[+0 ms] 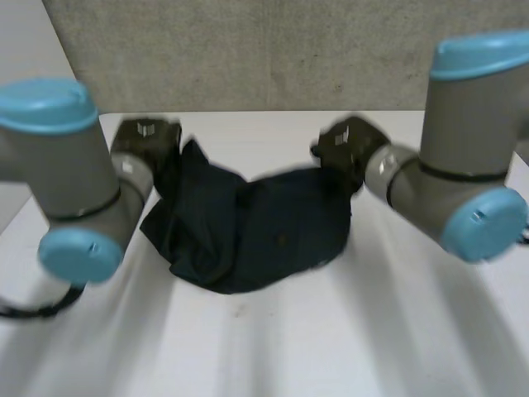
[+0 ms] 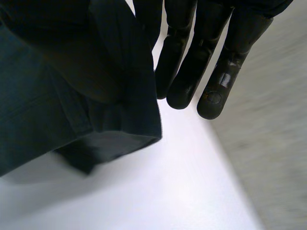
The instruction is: Fold the shorts.
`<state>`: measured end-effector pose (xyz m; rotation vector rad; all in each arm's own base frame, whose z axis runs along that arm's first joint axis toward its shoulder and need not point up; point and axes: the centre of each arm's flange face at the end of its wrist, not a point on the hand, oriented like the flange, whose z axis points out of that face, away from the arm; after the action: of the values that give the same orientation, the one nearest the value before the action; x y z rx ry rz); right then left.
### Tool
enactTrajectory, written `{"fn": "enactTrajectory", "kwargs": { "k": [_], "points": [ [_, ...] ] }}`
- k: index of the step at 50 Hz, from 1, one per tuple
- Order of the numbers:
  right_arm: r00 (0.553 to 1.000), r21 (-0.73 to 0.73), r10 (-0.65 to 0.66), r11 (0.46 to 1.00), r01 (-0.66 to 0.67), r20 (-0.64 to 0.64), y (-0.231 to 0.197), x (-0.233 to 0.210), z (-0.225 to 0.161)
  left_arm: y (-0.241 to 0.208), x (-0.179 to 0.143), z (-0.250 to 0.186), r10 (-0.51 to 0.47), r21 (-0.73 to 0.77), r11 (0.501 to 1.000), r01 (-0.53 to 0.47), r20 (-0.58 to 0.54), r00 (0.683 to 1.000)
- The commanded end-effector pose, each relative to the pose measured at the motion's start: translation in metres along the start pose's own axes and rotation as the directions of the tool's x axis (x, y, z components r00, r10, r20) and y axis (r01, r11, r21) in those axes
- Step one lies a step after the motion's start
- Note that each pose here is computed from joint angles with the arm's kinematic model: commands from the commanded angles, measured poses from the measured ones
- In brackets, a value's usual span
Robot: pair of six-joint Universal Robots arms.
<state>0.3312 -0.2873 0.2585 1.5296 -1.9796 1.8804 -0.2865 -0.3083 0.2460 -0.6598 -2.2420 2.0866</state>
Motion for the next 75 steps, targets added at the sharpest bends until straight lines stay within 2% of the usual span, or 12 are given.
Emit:
{"fn": "enactTrajectory", "kwargs": {
  "k": [1,5,8,10,15,20,27,35,46,54,64,75],
  "points": [
    [0.895,0.407,0.075,0.905,0.124,-0.44,-0.084,0.082,0.022,-0.109,-0.03,0.035,-0.057,0.506,0.862,-0.033,0.161,0.985],
    [0.799,0.566,0.167,0.787,0.245,-0.578,-0.123,0.113,0.004,-0.177,-0.052,0.015,-0.188,0.789,0.612,-0.054,0.212,0.959],
    [0.757,0.614,0.209,0.73,0.3,-0.619,-0.138,0.123,-0.013,-0.196,-0.059,-0.002,-0.222,0.86,0.505,-0.071,0.209,0.952],
    [0.768,0.605,0.197,0.741,0.29,-0.61,-0.132,0.118,-0.016,-0.202,-0.055,-0.02,-0.211,0.903,0.423,-0.076,0.18,0.961],
    [0.817,0.55,0.16,0.807,0.215,-0.553,-0.1,0.097,-0.011,-0.161,-0.043,-0.011,-0.15,0.852,0.521,-0.053,0.153,0.977],
    [0.879,0.466,0.098,0.872,0.149,-0.466,-0.058,0.065,0.001,-0.085,-0.03,0.002,-0.128,0.705,0.708,0.033,0.082,0.988],
    [0.97,0.233,0.027,0.972,0.031,-0.24,0.018,0.003,0.011,0.01,-0.009,-0.003,-0.112,0.438,0.893,0.106,-0.013,0.994],
    [0.998,0.023,0.02,1.0,-0.019,-0.057,0.072,-0.046,0.004,0.075,0.009,-0.025,-0.079,0.13,0.988,0.088,-0.073,0.994],
    [0.999,-0.053,0.047,0.998,-0.045,0.027,0.091,-0.068,-0.019,0.075,0.013,-0.082,-0.053,-0.17,0.985,0.027,-0.147,0.988],
    [0.995,-0.051,0.093,0.994,-0.095,-0.04,0.085,-0.042,-0.046,0.042,-0.012,-0.102,-0.029,-0.126,0.992,0.03,0.013,0.999],
    [0.949,0.055,0.289,0.957,-0.285,-0.128,0.06,-0.013,-0.073,-0.018,-0.03,-0.134,-0.062,0.064,0.996,0.058,0.05,0.997],
    [0.9,-0.044,0.428,0.901,-0.432,-0.081,0.067,-0.031,-0.087,0.002,0.028,-0.123,-0.166,-0.03,0.986,0.164,-0.064,0.984]
  ]
}}
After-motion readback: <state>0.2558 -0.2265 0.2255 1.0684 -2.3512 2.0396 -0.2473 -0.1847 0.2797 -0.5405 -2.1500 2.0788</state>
